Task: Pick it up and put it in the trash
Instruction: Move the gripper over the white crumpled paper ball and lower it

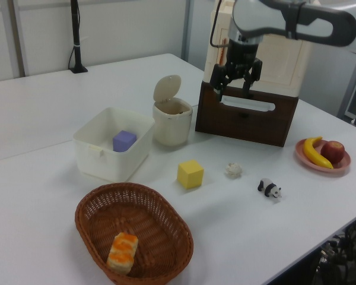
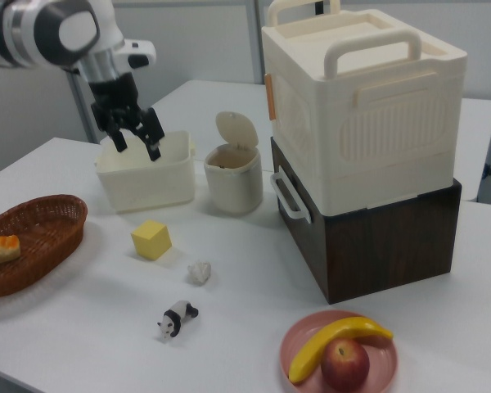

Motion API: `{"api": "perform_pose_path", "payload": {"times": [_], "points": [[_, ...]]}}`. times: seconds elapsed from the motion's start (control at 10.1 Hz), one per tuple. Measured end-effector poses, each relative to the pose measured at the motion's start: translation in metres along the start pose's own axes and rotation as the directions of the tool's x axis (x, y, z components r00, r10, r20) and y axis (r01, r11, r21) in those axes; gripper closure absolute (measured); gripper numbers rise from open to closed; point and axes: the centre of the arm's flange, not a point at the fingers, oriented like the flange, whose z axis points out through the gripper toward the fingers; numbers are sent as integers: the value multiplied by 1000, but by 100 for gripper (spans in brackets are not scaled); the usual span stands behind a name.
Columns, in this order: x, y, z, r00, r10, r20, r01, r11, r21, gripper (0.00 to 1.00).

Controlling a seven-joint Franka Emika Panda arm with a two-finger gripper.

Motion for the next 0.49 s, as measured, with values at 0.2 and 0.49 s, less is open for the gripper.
{"api": "perform_pose_path", "payload": {"times": [0.2,0.49], "points": [[-11,14,50,999,21,-25,-21,1000,1,0],[-22,44,117,995,73,74,-72,997,-14,0]]}}
